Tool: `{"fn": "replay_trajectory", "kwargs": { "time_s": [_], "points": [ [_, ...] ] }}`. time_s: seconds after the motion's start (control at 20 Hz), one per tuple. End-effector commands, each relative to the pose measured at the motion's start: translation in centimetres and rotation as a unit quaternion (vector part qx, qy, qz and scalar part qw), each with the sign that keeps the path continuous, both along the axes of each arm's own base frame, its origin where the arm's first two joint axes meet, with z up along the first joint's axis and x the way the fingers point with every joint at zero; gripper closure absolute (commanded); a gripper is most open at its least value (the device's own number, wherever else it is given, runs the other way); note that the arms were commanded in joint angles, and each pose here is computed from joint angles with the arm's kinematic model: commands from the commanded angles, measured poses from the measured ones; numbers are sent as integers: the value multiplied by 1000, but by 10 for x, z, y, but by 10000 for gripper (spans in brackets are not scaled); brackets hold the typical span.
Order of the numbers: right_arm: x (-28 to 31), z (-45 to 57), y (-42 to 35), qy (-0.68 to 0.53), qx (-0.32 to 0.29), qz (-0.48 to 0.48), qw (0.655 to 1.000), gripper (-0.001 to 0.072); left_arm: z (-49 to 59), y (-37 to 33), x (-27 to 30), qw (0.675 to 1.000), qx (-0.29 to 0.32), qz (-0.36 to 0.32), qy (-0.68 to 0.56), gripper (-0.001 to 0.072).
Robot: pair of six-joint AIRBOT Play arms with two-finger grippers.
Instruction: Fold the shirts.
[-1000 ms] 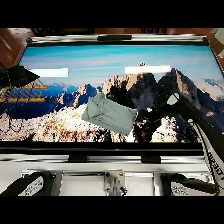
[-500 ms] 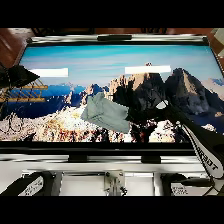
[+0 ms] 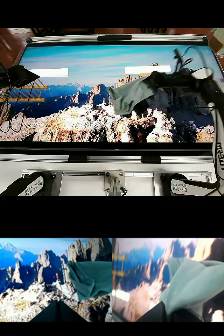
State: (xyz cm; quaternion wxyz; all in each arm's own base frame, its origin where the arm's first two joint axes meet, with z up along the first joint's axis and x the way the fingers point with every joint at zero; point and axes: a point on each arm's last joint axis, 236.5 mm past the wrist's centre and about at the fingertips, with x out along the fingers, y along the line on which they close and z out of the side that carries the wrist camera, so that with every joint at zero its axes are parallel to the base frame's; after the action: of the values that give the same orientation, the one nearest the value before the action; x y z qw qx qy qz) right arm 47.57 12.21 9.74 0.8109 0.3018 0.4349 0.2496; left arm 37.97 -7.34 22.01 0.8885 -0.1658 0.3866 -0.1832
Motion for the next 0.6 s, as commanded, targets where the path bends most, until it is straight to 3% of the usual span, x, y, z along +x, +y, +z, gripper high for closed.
{"fn": "replay_trajectory", "kwargs": {
  "time_s": [0.0,0.1,0.3,0.55],
  "points": [
    [20,49,-96,-34,-29,-88,995,637,-2,1,1,1000,0,1,2,676],
    [17,58,-150,-33,-39,-135,990,637,-3,1,2,1000,-2,2,5,677],
    [-24,25,-266,41,-115,-230,965,637,-4,1,2,1000,-8,8,11,676],
    [-120,-24,-367,199,-221,-309,903,637,-4,1,2,1000,-8,8,11,677]
  ]
}}
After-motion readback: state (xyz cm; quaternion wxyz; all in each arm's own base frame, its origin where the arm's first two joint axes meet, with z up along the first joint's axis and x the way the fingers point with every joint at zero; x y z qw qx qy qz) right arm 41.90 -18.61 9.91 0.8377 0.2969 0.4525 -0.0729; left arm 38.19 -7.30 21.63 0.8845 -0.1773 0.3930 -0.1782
